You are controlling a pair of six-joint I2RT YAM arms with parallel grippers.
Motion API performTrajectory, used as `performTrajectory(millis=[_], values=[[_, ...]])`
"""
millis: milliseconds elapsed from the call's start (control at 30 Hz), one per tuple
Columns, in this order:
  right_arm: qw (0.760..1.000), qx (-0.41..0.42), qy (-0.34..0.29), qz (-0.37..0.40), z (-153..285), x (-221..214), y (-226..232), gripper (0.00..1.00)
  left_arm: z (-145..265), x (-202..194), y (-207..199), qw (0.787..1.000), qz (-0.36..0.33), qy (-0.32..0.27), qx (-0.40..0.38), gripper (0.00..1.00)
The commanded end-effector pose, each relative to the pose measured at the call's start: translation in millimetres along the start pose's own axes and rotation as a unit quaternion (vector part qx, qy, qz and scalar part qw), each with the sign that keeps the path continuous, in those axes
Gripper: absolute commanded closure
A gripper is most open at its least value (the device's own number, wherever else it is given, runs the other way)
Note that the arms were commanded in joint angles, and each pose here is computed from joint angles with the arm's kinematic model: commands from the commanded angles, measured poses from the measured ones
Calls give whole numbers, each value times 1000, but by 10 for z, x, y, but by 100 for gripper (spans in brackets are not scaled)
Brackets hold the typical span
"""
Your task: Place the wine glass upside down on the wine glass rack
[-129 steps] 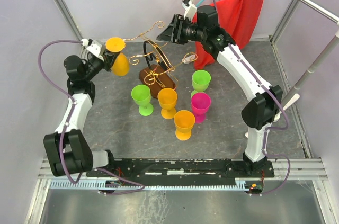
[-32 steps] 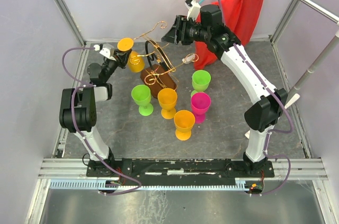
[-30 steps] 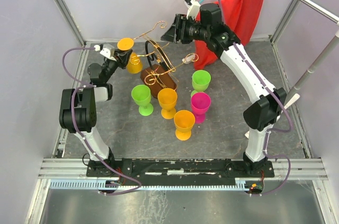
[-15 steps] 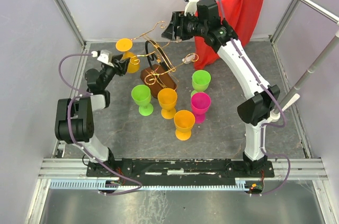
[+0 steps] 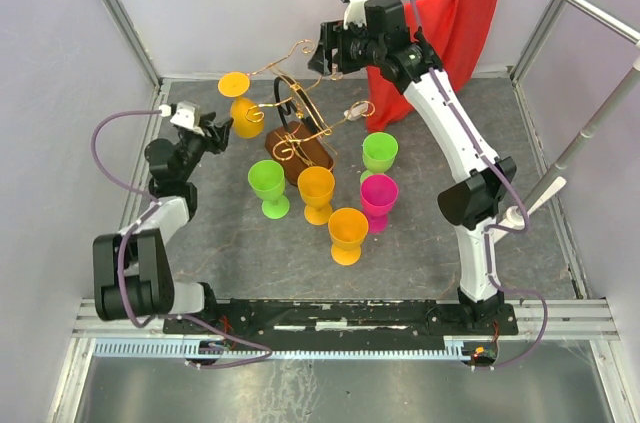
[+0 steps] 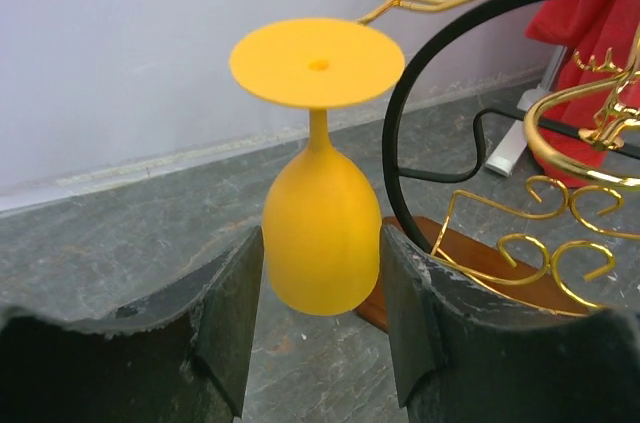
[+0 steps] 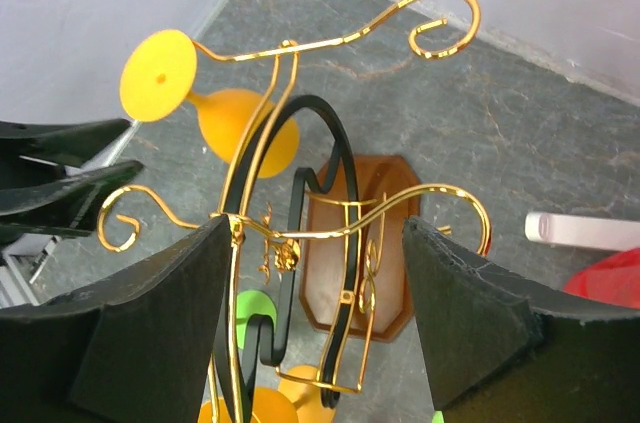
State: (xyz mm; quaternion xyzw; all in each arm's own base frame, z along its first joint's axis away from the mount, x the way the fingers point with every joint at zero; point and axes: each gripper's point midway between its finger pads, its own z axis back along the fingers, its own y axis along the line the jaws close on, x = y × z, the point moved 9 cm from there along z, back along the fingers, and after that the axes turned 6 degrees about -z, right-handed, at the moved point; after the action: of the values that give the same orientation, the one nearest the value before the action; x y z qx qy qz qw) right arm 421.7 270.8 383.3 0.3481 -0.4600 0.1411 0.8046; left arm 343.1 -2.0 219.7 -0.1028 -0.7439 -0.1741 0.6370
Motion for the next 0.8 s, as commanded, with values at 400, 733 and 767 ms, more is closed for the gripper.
performTrajectory(millis=[400, 733, 767], values=[[996, -56, 13, 64, 655, -138, 124, 23, 557, 756, -170, 996, -42, 75, -5, 37], [966, -240, 33, 92, 1210, -269, -191, 19, 658, 1267, -246, 999, -33, 38, -9, 34], [964, -250, 45, 85, 1216, -309, -269, 18, 622, 1343, -225, 999, -30, 34, -8, 34]])
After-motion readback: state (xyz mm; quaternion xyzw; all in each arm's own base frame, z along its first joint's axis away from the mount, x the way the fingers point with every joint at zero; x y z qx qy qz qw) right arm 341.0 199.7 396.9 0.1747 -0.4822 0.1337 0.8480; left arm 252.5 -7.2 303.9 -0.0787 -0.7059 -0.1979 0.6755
